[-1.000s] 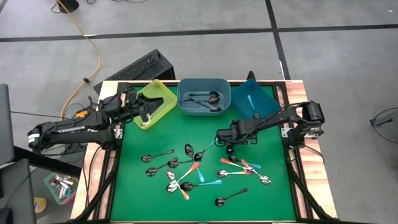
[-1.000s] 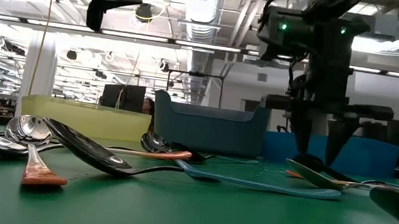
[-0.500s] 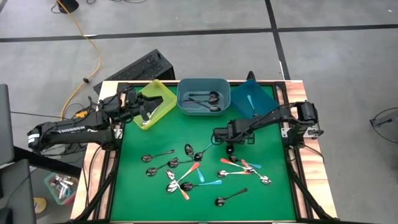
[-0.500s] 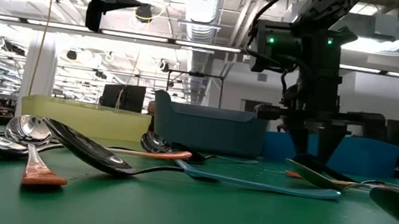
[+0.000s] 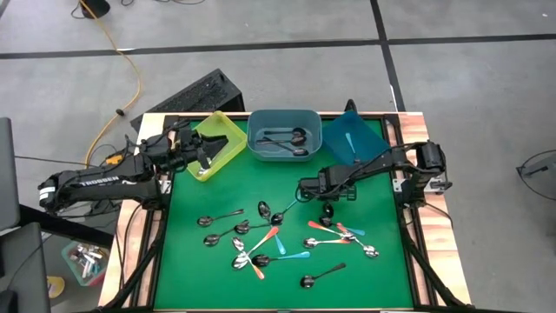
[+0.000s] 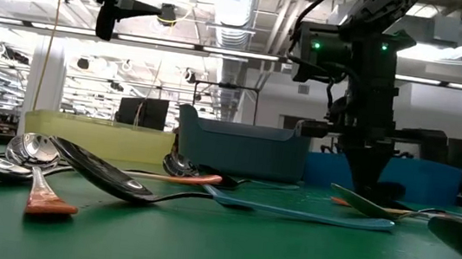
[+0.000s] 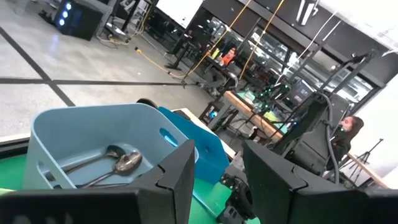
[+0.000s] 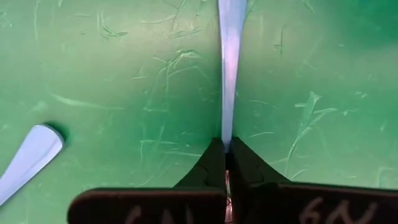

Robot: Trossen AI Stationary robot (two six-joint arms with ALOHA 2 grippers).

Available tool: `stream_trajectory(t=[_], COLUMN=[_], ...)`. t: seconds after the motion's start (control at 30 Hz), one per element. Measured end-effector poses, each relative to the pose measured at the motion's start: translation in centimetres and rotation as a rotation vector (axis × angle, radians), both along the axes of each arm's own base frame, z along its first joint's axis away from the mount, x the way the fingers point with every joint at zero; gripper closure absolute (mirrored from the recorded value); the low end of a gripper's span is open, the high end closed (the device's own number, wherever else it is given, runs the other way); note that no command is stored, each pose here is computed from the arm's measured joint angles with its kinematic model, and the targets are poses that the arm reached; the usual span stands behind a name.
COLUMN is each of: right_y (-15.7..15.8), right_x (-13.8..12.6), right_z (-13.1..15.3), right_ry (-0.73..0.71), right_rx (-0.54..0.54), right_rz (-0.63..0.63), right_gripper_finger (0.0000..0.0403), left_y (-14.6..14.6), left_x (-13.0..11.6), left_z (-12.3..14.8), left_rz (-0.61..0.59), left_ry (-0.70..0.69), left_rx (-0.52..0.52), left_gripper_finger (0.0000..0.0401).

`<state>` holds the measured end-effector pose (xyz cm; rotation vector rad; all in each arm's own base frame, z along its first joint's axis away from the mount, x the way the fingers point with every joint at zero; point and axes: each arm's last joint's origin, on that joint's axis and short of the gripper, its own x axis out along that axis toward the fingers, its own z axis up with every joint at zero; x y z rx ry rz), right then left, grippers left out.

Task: Sort silverware by color (type)
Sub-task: Put the blue spoon into the blue bin

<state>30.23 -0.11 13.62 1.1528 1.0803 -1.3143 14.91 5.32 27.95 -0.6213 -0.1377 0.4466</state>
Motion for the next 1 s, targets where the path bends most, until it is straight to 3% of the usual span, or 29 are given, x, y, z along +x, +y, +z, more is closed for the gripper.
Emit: stream_trajectory(t=[0.53, 0.83, 1.0], right_y=[0.1, -0.3, -0.9], right_x=[-0.9, -2.0, -3.5], right_z=[3.9, 7.6, 10.1], right_ry=[-0.121, -0.242, -0.298], right_rx=[-0.018, -0.068, -0.160], right_rz=[0.048, 0.148, 0.180], right_gripper_finger=[0.0396, 0.0396, 0.0396], left_y=[0.0, 0.0, 0.1], left_x=[0.0, 0.0, -0.1], left_z=[0.0, 0.0, 0.0], left_rz=[0.006, 0.015, 0.058], left_ry=[0.000, -0.002, 0.004], left_rx=[0.000, 0.001, 0.010], left_gripper_finger=[0.0280, 0.0280, 0.0280])
